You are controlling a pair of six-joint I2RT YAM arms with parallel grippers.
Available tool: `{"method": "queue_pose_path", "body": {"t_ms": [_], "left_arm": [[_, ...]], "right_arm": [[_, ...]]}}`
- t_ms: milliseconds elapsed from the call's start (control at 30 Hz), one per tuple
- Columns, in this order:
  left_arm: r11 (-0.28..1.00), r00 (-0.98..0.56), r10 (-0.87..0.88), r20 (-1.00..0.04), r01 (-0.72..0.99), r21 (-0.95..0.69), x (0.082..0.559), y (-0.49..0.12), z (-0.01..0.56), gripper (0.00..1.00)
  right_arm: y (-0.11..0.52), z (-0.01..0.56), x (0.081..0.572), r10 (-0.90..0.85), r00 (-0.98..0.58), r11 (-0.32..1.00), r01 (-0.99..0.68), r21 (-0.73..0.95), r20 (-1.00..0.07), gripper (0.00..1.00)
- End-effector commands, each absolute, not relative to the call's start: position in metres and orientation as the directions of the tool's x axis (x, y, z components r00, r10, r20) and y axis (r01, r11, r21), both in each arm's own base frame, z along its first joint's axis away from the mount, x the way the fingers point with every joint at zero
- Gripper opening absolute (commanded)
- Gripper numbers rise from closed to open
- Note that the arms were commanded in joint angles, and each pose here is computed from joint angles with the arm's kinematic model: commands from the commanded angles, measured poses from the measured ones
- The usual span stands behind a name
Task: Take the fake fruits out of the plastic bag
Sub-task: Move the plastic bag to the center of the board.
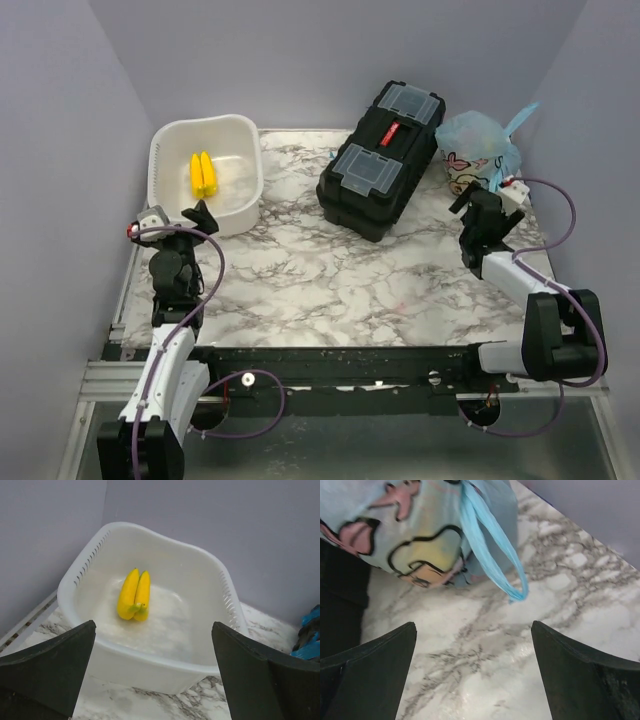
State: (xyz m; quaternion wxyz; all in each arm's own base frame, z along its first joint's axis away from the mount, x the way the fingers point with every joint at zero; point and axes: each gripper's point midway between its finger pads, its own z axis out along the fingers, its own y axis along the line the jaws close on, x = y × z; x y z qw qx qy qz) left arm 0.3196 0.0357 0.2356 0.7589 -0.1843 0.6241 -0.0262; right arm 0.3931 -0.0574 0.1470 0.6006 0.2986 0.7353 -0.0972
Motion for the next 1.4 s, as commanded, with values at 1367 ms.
{"method": "queue_pose_path", "body": {"t_ms": [1367], "left_arm": [[0.773, -0.226, -0.301, -0.926, 0.511, -0.376, 0.309, -0.121, 0.345, 0.99]], "right_arm": [[-0.058, 0.192, 0.537, 0.465, -0.130, 0.878, 0.198, 0.436, -0.876, 0.70]]}}
